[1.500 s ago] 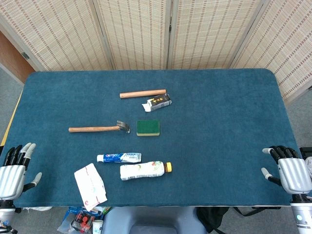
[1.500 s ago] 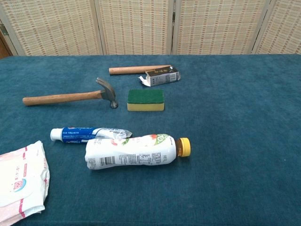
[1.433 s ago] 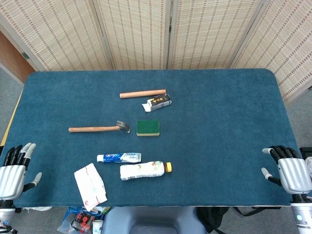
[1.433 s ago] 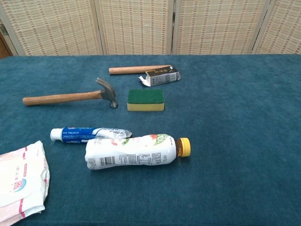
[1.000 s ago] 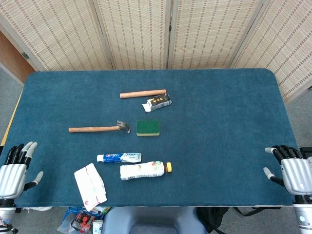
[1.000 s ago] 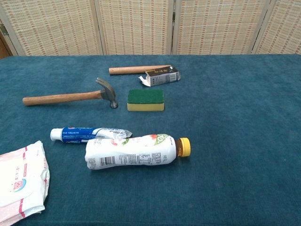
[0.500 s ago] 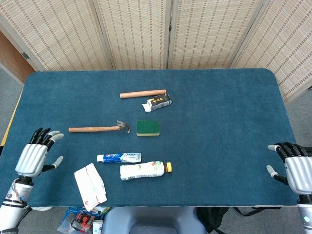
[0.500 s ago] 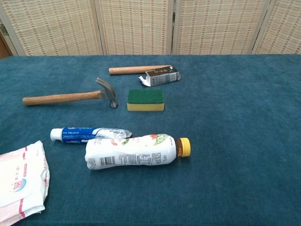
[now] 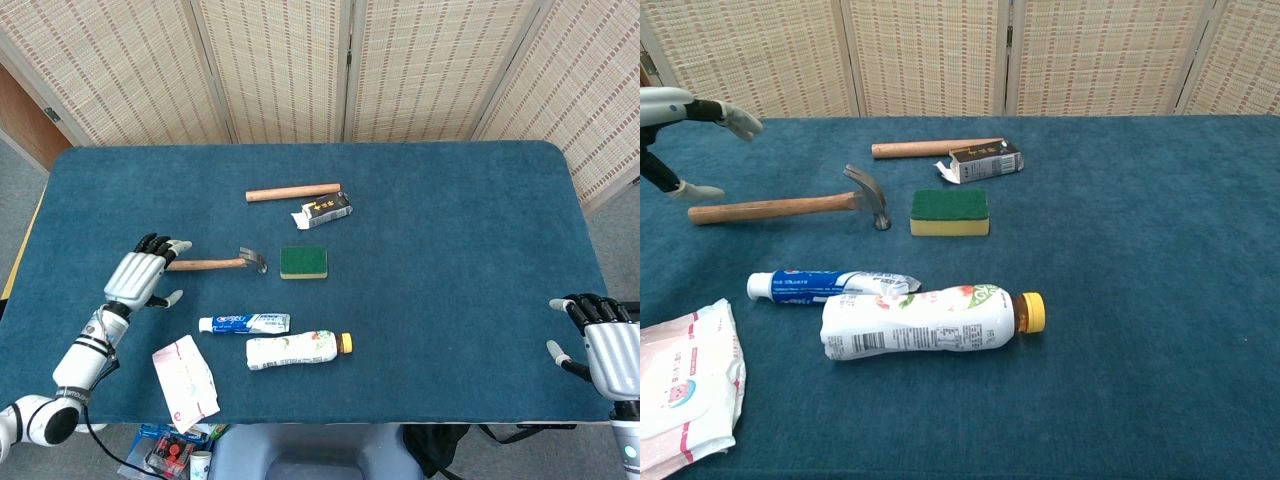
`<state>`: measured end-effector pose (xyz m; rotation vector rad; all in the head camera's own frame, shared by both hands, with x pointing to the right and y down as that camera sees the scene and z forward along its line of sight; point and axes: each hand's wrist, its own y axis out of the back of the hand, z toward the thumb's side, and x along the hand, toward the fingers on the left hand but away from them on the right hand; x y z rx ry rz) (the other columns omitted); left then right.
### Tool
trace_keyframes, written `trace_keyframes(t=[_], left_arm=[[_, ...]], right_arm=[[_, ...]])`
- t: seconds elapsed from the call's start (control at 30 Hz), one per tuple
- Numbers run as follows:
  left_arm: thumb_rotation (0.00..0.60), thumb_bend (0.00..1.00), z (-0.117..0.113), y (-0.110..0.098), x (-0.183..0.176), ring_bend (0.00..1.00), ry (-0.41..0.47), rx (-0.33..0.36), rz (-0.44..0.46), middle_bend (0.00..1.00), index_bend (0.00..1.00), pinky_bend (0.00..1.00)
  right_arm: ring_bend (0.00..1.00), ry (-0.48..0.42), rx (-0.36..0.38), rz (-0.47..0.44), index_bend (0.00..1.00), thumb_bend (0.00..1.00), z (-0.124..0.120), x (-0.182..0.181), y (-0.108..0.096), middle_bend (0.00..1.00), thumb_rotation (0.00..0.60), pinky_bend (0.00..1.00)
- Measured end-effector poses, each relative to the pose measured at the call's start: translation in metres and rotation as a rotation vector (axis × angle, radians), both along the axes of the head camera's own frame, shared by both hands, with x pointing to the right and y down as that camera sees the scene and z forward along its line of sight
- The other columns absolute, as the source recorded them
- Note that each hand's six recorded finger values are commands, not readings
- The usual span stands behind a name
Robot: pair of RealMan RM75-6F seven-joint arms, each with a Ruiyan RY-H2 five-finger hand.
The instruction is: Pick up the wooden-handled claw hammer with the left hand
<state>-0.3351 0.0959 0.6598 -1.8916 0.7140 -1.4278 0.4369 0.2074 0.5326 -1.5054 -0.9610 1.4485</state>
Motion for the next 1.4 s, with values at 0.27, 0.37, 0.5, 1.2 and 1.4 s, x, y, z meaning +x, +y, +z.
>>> trace_keyframes(t=[0.27, 0.37, 0.5, 1.2, 1.4], left_arm=[[0.600, 0.27, 0.031, -0.021, 0.021, 0.10, -0.072, -0.062, 0.018, 0.18, 0.13, 0.00], [0.600, 0.27, 0.041, -0.026, 0.028, 0.10, -0.102, -0.085, 0.022, 0.18, 0.12, 0.00], [0.600, 0.27, 0.054, -0.030, 0.037, 0.10, -0.136, -0.119, 0.030, 0.18, 0.14, 0.00], [0.600, 0.38, 0.090, -0.034, 0.073, 0.16, -0.205, -0.179, 0.065, 0.31, 0.28, 0.00], [0.600, 0.41, 0.094, -0.033, 0.073, 0.18, -0.203, -0.183, 0.060, 0.35, 0.32, 0.00]], right_arm=[[0.22, 0.003, -0.003, 0.010, 0.31, 0.23, 0.000, 0.002, 0.001, 0.30, 0.600, 0.22], [0.22, 0.003, -0.007, 0.015, 0.31, 0.23, 0.001, 0.003, 0.001, 0.30, 0.600, 0.22], [0.22, 0.004, -0.014, 0.018, 0.31, 0.23, 0.002, 0.004, 0.001, 0.30, 0.600, 0.22], [0.22, 0.011, -0.026, 0.048, 0.31, 0.23, 0.004, 0.012, 0.004, 0.30, 0.600, 0.22], [0.22, 0.013, -0.026, 0.052, 0.31, 0.23, 0.004, 0.013, 0.004, 0.30, 0.600, 0.22]])
